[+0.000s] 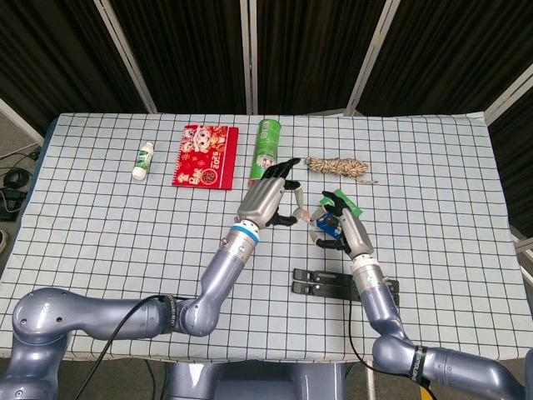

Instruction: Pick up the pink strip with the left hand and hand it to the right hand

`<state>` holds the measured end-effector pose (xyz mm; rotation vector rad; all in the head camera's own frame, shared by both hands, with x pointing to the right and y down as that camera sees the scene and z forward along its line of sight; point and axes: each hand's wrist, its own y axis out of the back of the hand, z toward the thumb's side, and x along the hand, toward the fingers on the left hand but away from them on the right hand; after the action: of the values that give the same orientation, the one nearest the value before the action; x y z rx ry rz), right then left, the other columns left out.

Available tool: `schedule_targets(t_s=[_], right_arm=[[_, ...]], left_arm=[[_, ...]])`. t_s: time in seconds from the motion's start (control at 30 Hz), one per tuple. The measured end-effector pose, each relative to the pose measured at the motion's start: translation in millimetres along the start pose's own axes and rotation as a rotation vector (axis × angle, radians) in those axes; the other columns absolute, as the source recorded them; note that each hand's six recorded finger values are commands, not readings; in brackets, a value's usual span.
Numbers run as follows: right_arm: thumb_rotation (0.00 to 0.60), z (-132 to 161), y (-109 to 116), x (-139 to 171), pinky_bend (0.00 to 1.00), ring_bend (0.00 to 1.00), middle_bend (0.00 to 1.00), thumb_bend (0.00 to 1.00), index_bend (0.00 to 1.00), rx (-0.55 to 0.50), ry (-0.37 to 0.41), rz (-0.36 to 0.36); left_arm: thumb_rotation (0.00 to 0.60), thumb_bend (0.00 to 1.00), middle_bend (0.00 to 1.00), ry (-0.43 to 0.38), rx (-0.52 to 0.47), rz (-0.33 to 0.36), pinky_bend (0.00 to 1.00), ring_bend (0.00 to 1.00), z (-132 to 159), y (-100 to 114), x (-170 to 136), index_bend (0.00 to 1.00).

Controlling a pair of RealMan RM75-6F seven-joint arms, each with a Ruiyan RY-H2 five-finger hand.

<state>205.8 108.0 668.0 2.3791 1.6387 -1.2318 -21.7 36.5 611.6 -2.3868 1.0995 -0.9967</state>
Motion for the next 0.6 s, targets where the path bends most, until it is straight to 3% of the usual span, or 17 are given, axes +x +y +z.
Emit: schedule_targets(t_s=[0.6], right_arm=[[0.6, 5.9, -3.5, 1.2, 0.0, 0.0, 0.1, 0.38, 0.58, 0.008, 0.011, 0.008]], left_arm=[[0.6, 0.57, 0.0, -0.006, -0.035, -0.002, 0.0, 0.0, 6.4, -6.0, 0.0, 0.81]])
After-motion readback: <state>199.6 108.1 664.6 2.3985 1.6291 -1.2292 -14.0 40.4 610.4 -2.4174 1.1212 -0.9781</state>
